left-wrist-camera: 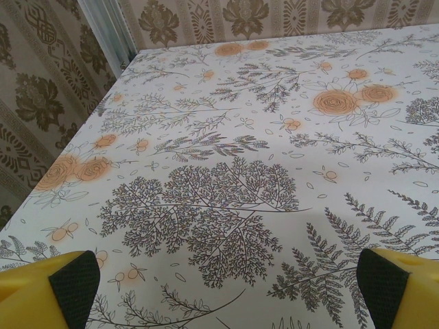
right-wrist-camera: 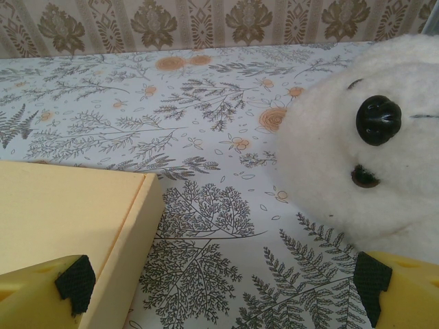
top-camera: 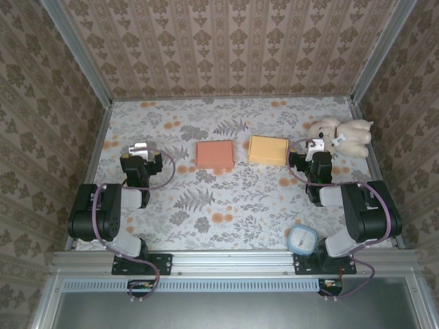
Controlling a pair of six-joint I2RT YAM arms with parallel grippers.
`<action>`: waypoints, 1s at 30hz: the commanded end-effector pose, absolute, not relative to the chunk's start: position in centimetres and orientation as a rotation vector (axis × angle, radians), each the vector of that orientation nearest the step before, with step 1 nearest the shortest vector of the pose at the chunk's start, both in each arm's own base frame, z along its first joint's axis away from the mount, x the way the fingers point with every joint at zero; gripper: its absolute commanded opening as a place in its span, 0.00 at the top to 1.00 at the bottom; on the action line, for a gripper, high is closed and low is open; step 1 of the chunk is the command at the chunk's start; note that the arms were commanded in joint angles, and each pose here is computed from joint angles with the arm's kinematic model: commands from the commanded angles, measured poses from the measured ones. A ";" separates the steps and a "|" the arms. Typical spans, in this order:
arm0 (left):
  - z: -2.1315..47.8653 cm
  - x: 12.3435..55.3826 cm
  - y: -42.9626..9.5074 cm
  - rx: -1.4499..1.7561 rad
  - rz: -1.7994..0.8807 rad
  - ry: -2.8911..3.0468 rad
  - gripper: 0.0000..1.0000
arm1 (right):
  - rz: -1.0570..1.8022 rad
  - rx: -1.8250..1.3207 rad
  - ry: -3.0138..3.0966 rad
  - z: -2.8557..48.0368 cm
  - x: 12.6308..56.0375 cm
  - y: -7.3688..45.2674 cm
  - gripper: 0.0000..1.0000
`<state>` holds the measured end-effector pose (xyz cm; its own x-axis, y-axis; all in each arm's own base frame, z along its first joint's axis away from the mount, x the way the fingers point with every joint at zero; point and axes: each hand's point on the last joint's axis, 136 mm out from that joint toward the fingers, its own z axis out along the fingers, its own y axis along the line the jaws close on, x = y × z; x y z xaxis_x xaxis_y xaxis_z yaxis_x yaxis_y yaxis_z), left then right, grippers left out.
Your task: Fold the paper box
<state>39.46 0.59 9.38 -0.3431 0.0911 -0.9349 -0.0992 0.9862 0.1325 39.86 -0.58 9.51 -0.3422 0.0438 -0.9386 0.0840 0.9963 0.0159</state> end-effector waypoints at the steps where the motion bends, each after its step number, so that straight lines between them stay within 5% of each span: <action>1: 9.8 39.5 0.9 0.002 0.217 1.899 0.00 | -0.068 0.093 1.914 9.8 39.9 -1.0 0.00; 25: 9.8 39.5 0.6 0.020 0.211 1.899 0.00 | -0.068 0.093 1.913 9.9 39.9 -1.0 0.00; 30: 9.6 39.8 -1.8 0.182 0.042 1.918 0.00 | -0.069 0.093 1.913 9.9 39.9 -1.0 0.00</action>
